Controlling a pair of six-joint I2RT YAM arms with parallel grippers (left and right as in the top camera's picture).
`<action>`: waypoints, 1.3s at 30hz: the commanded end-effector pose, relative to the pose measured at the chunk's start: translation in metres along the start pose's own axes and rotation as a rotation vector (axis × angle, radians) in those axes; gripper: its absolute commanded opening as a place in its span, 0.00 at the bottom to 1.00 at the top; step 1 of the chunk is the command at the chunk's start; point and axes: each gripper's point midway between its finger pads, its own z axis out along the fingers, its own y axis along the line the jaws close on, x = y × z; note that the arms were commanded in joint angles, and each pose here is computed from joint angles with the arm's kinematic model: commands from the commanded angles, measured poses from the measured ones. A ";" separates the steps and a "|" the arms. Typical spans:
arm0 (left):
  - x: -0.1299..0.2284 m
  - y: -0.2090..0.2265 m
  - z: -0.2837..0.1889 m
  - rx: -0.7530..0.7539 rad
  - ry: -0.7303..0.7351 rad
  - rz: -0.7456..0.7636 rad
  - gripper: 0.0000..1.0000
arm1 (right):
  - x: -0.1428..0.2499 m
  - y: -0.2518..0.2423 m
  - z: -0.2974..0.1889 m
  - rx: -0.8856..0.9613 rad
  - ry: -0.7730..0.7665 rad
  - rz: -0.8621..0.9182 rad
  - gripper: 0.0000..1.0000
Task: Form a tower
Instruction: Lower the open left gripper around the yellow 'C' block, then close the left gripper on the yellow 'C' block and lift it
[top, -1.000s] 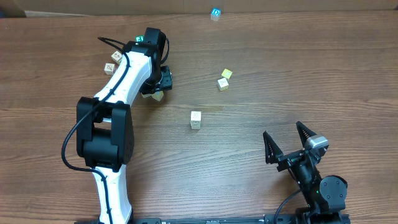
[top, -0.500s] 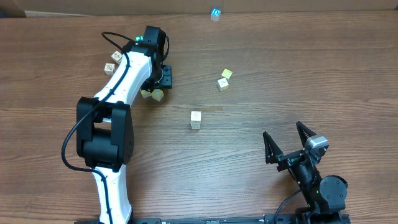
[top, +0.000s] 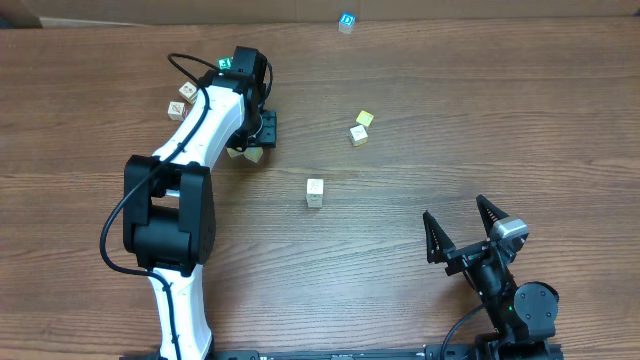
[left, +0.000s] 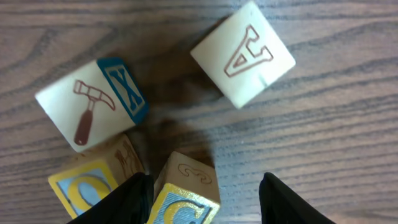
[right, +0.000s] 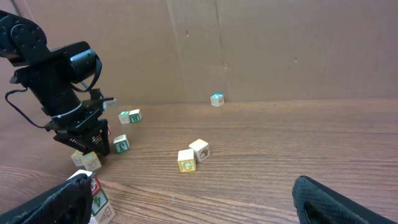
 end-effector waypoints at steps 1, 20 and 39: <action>0.011 -0.010 0.004 0.051 0.043 0.023 0.52 | 0.001 -0.001 0.000 0.003 -0.005 0.001 1.00; 0.032 -0.012 0.014 0.032 0.102 -0.007 0.58 | 0.001 -0.001 0.000 0.003 -0.005 0.001 1.00; 0.020 -0.012 0.017 0.012 0.044 0.001 0.40 | 0.001 -0.001 0.000 0.003 -0.005 0.001 1.00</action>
